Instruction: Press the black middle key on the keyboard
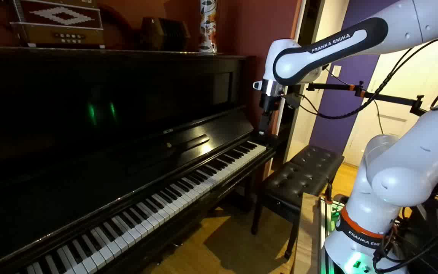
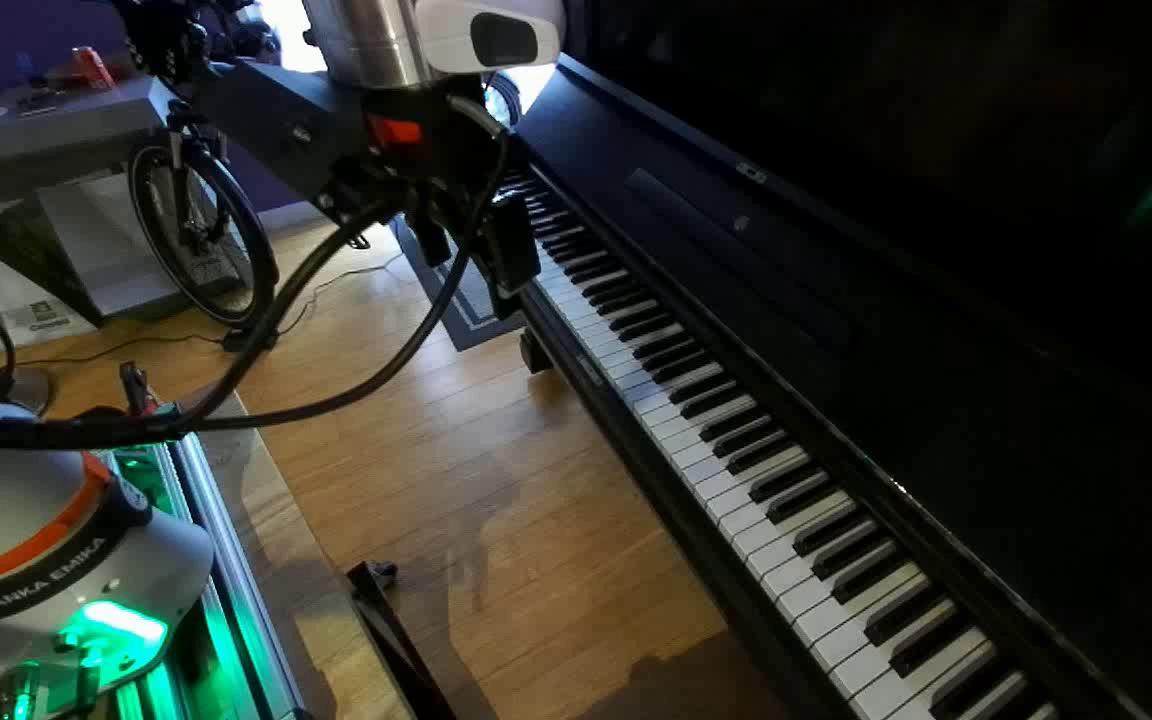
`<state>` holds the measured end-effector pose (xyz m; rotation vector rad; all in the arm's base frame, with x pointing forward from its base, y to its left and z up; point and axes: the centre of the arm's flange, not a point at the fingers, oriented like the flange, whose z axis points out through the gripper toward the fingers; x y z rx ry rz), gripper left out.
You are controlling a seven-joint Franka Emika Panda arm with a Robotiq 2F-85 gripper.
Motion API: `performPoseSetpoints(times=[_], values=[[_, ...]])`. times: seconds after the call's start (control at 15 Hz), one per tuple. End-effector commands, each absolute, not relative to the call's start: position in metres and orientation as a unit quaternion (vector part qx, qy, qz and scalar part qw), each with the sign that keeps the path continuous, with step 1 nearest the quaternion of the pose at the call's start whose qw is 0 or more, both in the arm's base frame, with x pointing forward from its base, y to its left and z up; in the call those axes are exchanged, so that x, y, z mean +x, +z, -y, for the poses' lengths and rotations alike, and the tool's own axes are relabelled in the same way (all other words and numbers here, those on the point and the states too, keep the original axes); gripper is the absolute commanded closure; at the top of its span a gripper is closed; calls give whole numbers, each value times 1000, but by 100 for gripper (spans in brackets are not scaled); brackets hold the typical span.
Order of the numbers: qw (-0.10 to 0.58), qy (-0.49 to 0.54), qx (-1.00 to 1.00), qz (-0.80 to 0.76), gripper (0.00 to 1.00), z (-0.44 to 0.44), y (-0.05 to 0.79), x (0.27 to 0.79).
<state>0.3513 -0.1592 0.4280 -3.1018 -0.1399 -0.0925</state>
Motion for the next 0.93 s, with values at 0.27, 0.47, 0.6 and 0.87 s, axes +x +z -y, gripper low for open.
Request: performPoseSetpoints(times=[0.27, 0.47, 0.6, 0.87], values=[[18, -30, -998, 45, 0, 159, 428, 351], [18, -30, -998, 45, 0, 159, 428, 351], [18, -30, -998, 45, 0, 159, 428, 351], [49, -20, -998, 41, 0, 128, 405, 386]])
